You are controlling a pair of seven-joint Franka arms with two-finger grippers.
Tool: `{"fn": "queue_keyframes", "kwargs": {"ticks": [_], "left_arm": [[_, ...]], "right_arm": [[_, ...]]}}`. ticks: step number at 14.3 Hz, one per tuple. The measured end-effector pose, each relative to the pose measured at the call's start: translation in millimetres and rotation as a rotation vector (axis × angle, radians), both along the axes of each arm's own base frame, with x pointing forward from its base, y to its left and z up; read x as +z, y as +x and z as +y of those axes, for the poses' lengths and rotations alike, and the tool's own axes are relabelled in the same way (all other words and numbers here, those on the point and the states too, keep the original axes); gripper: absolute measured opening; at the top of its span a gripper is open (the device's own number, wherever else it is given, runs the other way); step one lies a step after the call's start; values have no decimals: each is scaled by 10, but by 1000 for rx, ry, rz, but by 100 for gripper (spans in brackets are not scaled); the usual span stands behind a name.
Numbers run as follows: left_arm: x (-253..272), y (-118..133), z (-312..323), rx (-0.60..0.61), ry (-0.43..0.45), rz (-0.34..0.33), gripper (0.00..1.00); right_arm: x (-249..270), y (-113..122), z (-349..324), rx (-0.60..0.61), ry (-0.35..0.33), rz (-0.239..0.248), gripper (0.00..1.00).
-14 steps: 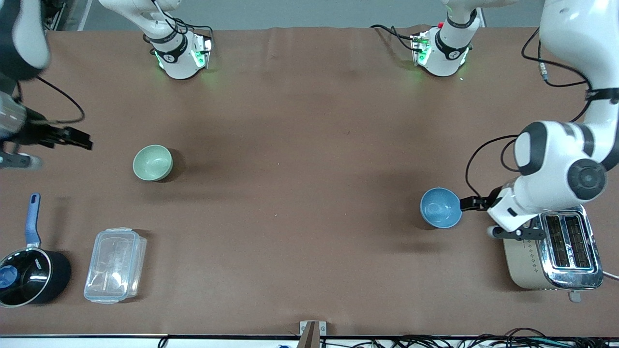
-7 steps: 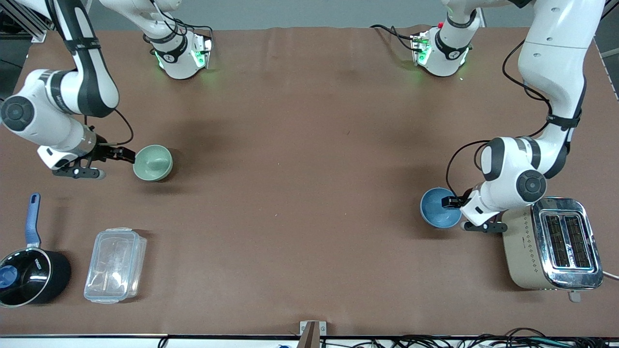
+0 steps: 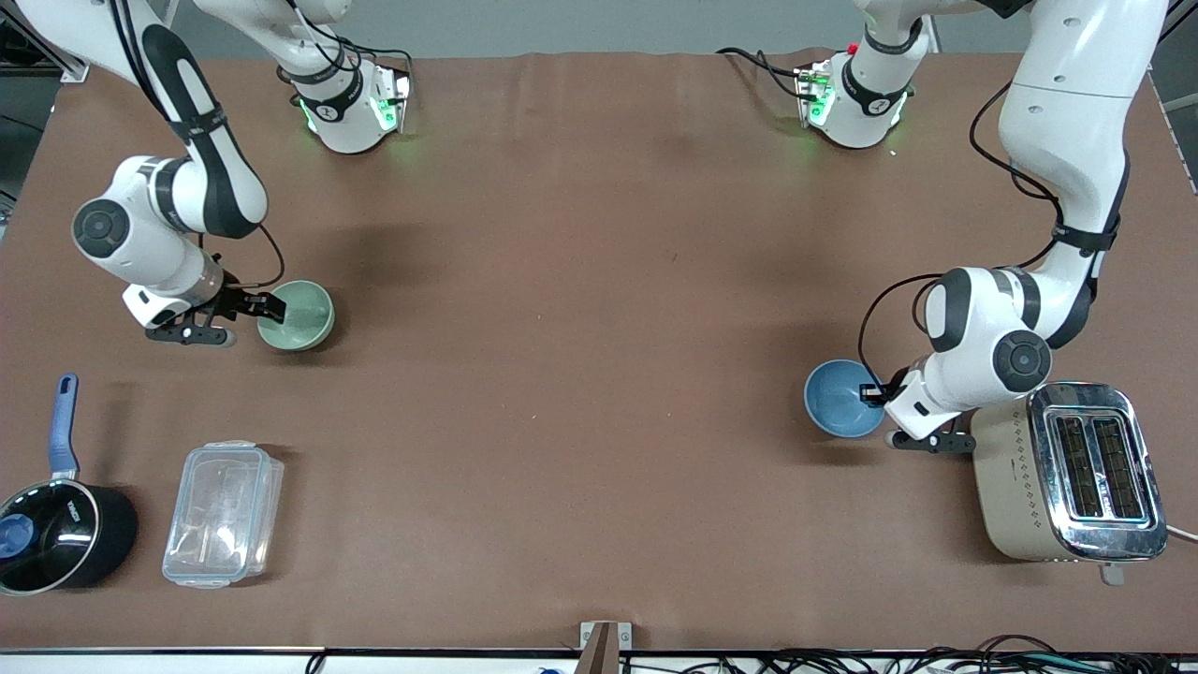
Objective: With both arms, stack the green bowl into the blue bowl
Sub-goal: 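Grasp the blue bowl with the left gripper while the right gripper grasps the green bowl, then lift the green bowl with the right gripper toward the blue bowl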
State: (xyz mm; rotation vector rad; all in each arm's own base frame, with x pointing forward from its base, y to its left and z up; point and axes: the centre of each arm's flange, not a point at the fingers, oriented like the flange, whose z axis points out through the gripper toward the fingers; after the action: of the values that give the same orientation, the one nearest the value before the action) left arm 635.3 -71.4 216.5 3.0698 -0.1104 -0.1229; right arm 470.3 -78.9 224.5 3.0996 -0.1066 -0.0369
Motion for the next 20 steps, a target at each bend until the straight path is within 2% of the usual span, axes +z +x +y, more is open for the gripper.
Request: {"fn": "queue_keyframes", "kwargs": {"ticks": [1, 4, 5, 8, 9, 12, 16, 20], "left_arm": [[58, 10, -111, -4, -10, -10, 7], [270, 46, -641, 29, -56, -39, 7], [371, 45, -883, 48, -78, -48, 7], [616, -96, -1682, 100, -134, -50, 7], [664, -169, -1939, 112, -140, -49, 7], [693, -470, -2756, 157, -149, -27, 7], [390, -731, -3456, 180, -163, 12, 7], [-50, -804, -3645, 178, -194, 14, 7]], "right_arm": [[-92, -51, 0, 0, -2, -25, 89], [-219, -130, -47, -14, -3, -46, 58], [-214, -128, -62, -21, -3, -48, 45], [-201, -120, -69, -35, -4, -52, 14], [-162, -107, -58, -38, -3, -57, 7], [33, -60, -38, -47, 0, -41, 6], [626, 211, 33, -54, -2, -44, 5], [1358, 535, 971, -117, -6, -32, 5]]}}
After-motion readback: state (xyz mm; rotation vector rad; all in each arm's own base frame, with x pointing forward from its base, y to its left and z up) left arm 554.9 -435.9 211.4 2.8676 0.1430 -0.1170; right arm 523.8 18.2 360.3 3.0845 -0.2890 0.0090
